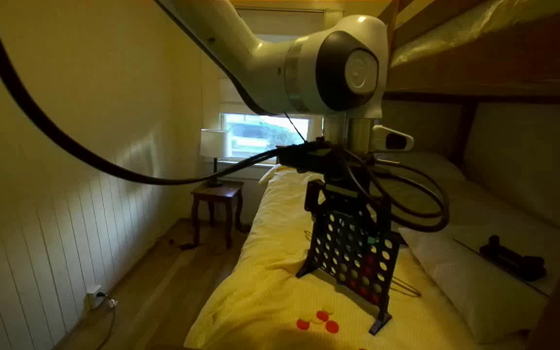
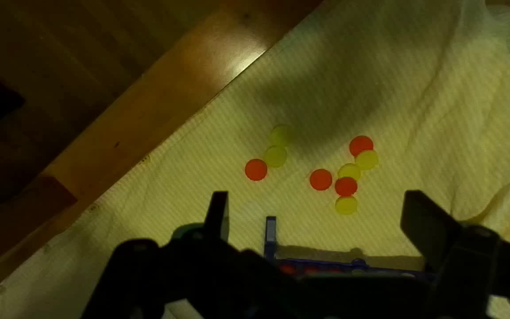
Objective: Rotate the token holder 180 degrees
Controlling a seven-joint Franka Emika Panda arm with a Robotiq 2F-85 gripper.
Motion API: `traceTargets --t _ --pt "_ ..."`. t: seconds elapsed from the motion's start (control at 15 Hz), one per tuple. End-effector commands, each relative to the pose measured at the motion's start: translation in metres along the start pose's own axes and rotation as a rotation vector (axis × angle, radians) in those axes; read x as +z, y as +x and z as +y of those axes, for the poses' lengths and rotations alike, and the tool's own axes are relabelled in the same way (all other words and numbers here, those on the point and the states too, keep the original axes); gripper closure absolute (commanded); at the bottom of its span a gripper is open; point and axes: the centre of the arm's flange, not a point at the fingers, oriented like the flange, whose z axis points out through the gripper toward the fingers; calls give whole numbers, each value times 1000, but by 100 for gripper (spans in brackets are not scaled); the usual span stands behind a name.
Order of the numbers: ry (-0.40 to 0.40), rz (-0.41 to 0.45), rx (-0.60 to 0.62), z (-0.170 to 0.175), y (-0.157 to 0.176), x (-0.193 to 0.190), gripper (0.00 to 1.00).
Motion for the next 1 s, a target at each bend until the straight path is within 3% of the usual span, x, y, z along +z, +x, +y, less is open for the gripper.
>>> traceTargets --t 0.0,0.27,0.53,0.93 --pt "0 0 0 0 0 0 0" --pt "0 0 0 0 0 0 0" --pt "98 -117 83 -12 46 7 0" --pt "229 -153 239 -39 118 9 0"
